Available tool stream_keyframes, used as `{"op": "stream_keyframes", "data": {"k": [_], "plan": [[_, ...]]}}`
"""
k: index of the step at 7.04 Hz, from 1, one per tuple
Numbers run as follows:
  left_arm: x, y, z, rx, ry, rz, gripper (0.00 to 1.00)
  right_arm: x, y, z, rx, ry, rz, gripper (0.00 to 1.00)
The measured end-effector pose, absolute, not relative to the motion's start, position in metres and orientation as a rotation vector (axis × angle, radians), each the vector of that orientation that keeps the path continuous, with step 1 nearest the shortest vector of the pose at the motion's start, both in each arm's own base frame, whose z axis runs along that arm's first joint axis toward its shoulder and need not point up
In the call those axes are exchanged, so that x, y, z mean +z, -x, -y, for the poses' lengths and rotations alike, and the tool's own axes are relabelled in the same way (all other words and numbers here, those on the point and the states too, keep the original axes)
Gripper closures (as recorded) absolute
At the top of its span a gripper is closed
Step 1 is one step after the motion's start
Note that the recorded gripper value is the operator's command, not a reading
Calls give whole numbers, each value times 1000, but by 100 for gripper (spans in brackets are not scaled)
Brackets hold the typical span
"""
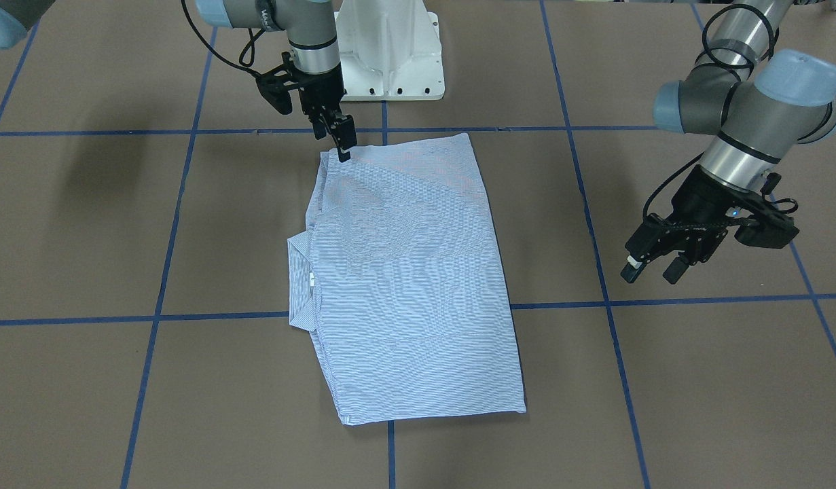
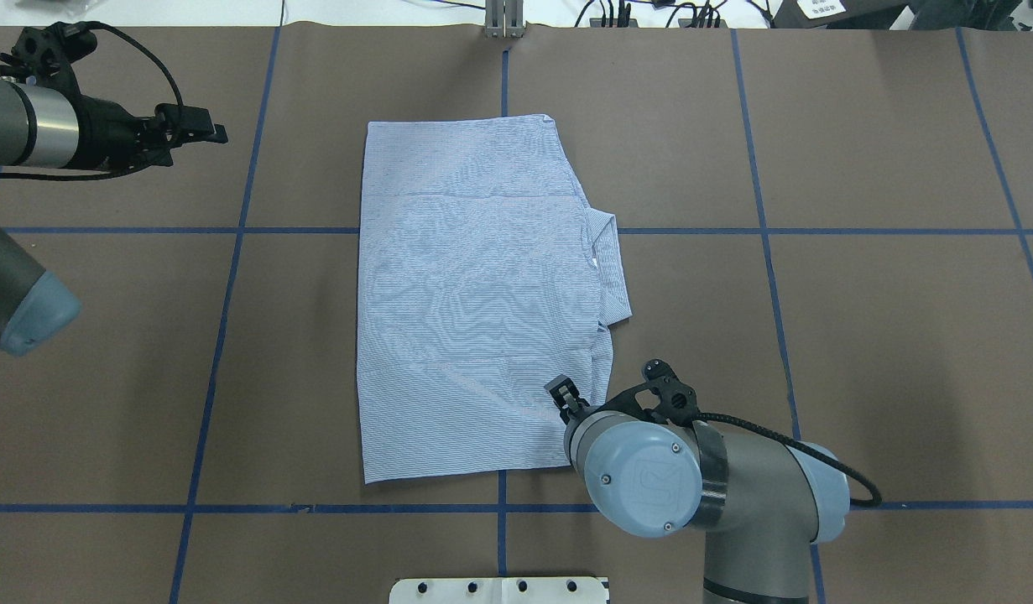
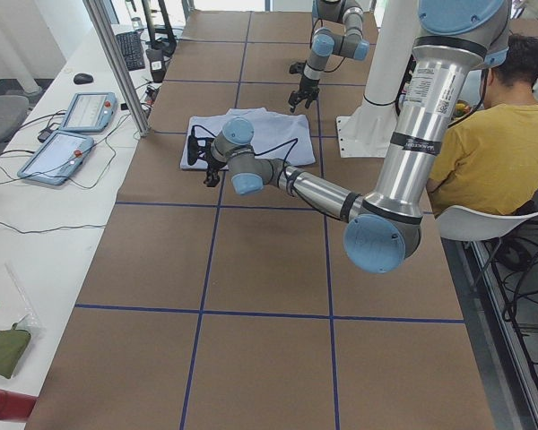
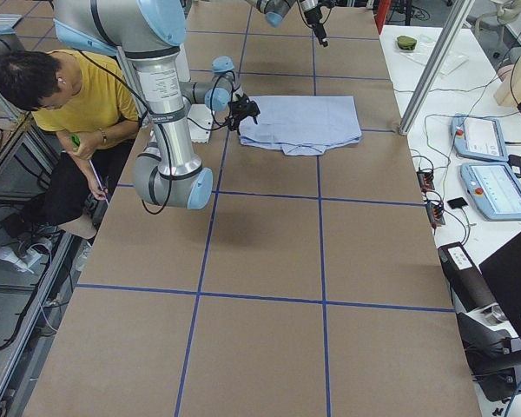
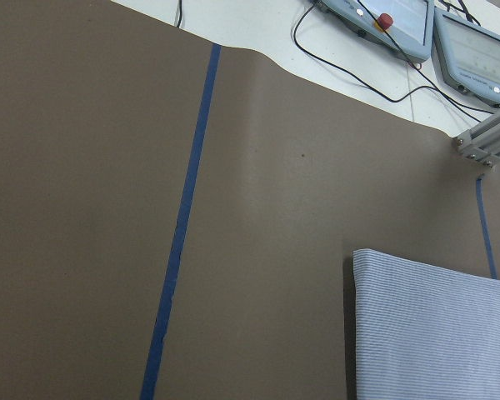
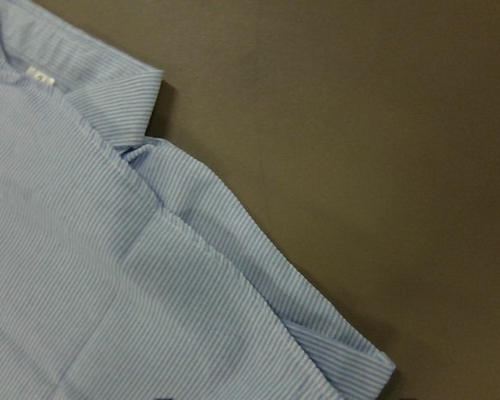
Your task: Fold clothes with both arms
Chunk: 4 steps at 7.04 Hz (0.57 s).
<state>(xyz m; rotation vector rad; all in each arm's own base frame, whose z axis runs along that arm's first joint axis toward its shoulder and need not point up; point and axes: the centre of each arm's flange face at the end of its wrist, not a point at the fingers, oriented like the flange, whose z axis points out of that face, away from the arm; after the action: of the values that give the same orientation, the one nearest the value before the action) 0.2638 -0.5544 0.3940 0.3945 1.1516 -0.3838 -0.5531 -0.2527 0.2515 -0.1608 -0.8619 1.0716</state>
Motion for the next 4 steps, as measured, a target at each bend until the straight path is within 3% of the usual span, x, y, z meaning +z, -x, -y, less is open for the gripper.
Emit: {"op": "stream_keyframes", "data": {"k": [4], "plan": [[394,-263,554,-386,-395,-1152,0,271,568,241,1113,159,830,12]]}}
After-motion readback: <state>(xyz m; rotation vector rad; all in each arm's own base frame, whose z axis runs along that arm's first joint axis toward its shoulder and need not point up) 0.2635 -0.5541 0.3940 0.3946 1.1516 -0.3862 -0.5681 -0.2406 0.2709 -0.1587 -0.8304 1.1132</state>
